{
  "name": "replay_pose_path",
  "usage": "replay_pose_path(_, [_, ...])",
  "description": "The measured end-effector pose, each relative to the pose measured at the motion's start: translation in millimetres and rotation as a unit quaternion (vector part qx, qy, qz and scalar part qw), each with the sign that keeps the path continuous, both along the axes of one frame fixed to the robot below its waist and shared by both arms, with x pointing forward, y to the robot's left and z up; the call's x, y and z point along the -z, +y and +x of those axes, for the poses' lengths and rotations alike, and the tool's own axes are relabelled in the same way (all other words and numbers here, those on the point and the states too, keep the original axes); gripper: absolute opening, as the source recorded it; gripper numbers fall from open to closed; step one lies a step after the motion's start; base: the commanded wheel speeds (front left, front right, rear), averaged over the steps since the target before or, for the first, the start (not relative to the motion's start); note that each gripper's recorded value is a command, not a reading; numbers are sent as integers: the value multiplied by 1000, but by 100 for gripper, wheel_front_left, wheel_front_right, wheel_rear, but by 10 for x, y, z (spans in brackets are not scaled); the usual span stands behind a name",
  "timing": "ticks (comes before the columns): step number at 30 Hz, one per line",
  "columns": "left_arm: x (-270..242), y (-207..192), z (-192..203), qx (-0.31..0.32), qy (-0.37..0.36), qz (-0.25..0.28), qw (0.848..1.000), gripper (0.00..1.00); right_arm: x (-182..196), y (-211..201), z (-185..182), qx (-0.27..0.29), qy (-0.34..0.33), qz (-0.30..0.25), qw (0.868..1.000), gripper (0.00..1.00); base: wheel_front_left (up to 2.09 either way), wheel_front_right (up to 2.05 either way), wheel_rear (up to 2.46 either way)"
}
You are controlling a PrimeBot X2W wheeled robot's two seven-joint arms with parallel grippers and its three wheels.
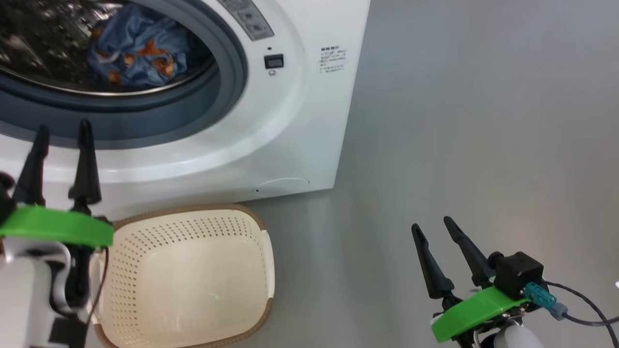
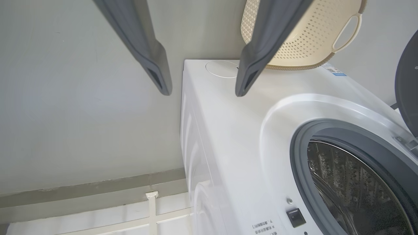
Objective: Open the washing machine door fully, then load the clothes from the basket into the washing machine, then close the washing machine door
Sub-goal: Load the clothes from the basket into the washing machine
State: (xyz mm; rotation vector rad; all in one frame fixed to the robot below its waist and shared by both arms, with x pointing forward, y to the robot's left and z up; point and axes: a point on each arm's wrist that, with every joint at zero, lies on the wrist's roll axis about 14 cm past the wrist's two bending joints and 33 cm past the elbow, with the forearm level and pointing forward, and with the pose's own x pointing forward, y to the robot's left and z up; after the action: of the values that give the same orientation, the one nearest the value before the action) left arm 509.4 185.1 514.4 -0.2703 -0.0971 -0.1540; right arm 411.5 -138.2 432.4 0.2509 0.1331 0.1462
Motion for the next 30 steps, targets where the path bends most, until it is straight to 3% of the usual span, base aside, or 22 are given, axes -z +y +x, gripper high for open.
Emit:
replay_pose_path(17, [-244, 366, -863, -69, -36, 46, 996, 100, -376, 26, -198, -3, -47, 2, 999, 100, 0, 0, 0])
replay_pose_path(30, [-100, 311, -1285, -80, -16, 50, 995, 100, -535, -20, -318, 4, -70, 1, 998, 100, 0, 0, 0])
